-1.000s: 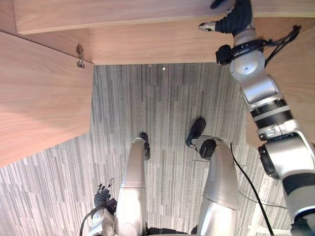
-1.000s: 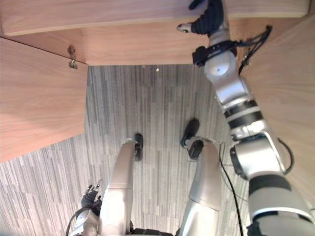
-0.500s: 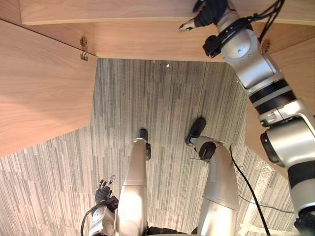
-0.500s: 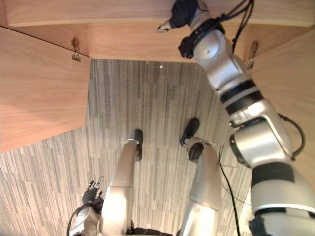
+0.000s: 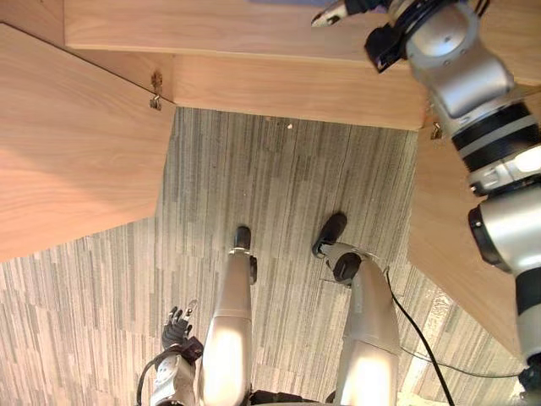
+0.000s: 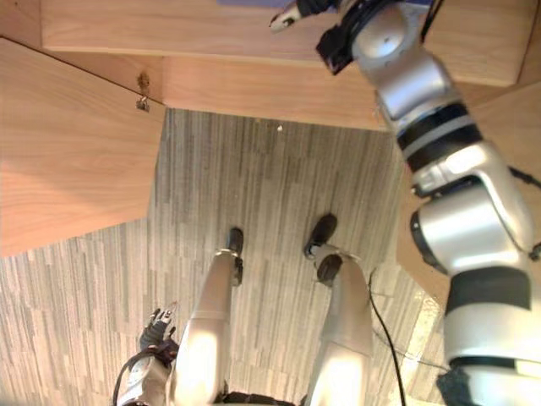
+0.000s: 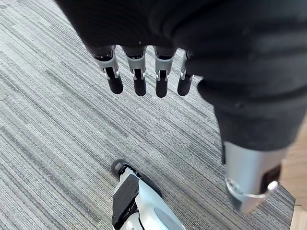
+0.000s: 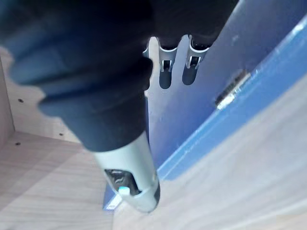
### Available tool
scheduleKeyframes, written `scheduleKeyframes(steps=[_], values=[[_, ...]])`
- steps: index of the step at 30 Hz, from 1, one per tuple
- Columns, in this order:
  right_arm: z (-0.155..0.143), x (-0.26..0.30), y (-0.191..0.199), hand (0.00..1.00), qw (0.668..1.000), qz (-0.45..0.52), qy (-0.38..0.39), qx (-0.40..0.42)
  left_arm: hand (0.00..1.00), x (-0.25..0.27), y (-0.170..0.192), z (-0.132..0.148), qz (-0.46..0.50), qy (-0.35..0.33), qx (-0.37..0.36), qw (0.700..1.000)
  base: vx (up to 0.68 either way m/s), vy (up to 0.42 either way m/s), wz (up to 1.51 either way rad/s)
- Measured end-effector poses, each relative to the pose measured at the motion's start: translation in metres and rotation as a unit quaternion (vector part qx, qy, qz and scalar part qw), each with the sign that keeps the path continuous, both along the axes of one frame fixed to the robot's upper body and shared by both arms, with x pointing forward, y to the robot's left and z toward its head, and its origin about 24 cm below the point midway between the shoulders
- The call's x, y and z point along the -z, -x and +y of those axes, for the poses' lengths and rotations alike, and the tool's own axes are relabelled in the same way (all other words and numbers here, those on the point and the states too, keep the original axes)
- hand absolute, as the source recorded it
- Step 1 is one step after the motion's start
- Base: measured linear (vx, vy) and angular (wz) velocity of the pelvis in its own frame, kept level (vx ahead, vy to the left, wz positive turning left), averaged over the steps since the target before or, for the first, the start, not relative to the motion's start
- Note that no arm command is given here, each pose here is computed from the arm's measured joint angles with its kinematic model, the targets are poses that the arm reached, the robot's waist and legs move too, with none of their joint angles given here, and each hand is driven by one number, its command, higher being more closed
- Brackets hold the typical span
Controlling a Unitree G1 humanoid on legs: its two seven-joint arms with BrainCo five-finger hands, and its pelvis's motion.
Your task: Walk over to the cabinet, pick up the folder, carry it to the office cabinet, place the folder inside the office cabinet, then close the office cabinet door
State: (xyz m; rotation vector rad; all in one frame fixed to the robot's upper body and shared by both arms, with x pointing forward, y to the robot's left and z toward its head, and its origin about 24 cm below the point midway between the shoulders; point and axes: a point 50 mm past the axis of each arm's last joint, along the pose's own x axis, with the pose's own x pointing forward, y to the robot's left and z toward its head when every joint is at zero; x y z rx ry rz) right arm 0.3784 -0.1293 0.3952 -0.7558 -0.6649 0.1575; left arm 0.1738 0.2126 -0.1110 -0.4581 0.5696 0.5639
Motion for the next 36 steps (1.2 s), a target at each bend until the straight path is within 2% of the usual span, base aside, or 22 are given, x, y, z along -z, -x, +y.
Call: scheduleKeyframes(steps=[7, 15, 26, 30, 33, 35, 36], values=[[-0.032, -0.002, -0.007, 0.0, 0.996, 0.003, 0.013, 0.091, 0.0, 0.0, 0.001, 0.003, 0.0, 0.0, -0.007, 1.0, 0.01, 0.029, 0.13], [-0.028, 0.014, -0.013, 0.0, 0.994, 0.006, 0.037, 0.107, 0.0, 0.0, 0.002, 0.004, 0.002, -0.002, -0.008, 1.0, -0.01, 0.012, 0.06], [0.051, 0.05, 0.003, 0.0, 0.988, -0.094, 0.114, 0.041, 0.0, 0.006, 0.014, 0.011, 0.03, -0.017, -0.011, 0.999, 0.04, 0.023, -0.11], [0.063, 0.105, 0.007, 0.0, 0.993, -0.066, 0.101, 0.014, 0.0, 0.013, 0.023, 0.011, 0.056, -0.019, -0.011, 0.998, 0.05, 0.061, -0.09], [0.061, 0.176, 0.009, 0.0, 0.998, 0.032, 0.06, 0.0, 0.0, 0.017, 0.03, 0.014, 0.075, -0.024, -0.019, 0.997, 0.06, 0.059, -0.17], [0.059, 0.252, 0.023, 0.0, 0.988, 0.148, 0.032, -0.007, 0.0, 0.022, 0.04, 0.012, 0.096, -0.023, -0.016, 0.995, 0.06, 0.051, -0.13], [0.059, 0.272, 0.03, 0.0, 0.983, 0.181, 0.029, -0.01, 0.0, 0.023, 0.042, 0.011, 0.101, -0.022, -0.013, 0.995, 0.06, 0.04, -0.17]])
